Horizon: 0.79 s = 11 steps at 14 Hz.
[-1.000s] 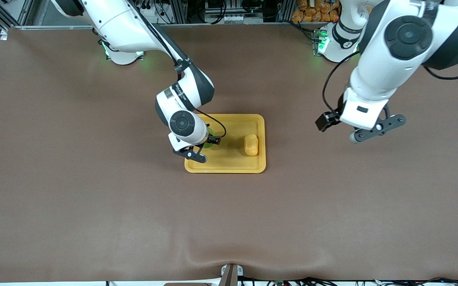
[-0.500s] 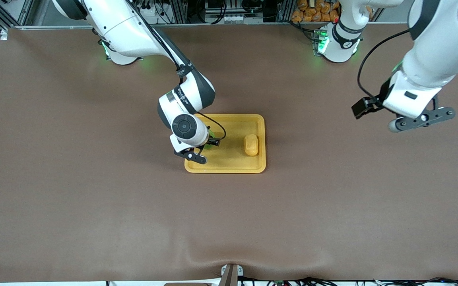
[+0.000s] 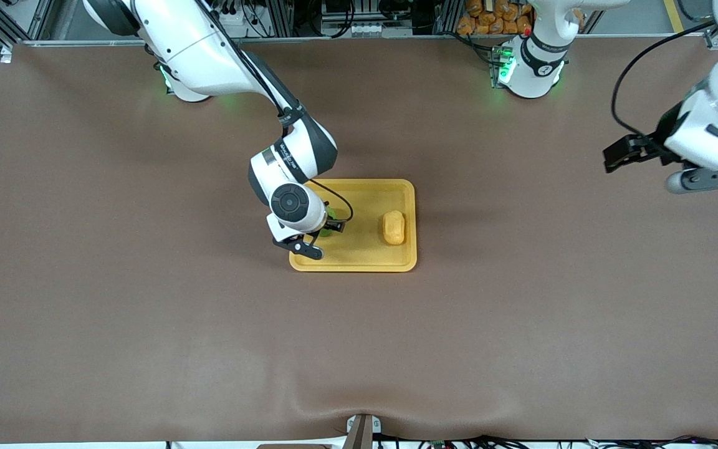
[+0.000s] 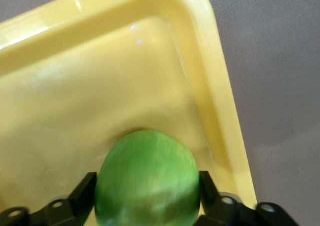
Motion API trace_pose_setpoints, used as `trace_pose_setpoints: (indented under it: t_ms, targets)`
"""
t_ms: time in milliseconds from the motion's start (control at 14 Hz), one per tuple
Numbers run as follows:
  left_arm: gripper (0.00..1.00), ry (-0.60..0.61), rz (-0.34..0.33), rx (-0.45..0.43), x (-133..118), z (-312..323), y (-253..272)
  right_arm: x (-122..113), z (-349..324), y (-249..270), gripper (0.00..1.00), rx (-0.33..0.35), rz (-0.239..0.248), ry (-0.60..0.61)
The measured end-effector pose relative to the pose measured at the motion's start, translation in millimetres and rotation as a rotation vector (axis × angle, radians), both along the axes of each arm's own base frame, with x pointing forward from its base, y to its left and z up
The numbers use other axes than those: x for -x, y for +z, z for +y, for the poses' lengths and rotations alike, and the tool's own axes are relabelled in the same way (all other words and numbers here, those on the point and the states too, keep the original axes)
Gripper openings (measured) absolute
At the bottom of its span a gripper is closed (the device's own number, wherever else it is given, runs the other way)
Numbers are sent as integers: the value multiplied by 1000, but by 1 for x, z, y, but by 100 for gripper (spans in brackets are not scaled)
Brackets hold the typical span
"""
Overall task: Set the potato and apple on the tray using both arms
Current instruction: 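Withdraw the left gripper while the right gripper carries the apple toward the tray, then lower the apple onto the tray beside the potato and open the right gripper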
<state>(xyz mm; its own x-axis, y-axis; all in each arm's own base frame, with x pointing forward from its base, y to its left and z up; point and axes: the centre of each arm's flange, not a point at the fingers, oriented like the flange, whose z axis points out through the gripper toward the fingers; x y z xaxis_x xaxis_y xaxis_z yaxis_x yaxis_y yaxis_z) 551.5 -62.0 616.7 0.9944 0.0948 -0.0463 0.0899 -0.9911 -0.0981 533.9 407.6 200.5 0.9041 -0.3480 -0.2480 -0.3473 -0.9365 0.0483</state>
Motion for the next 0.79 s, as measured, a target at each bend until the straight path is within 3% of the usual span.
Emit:
trace_pose_setpoints:
  t_ms: [71,357,571,786]
  targets:
    - [100,-4,0,0,2,6,4,0,-1,0,100,1,0,-1]
    - [100,-22,-7,2,8,12,13,-7,-1,9,100,2,4,-3]
    - [100,-16,-10,2,8,23,15,-21,-3,44,100,15,45,1]
    - [100,-18,-11,2,8,24,15,-41,-13,80,100,5,47,-15]
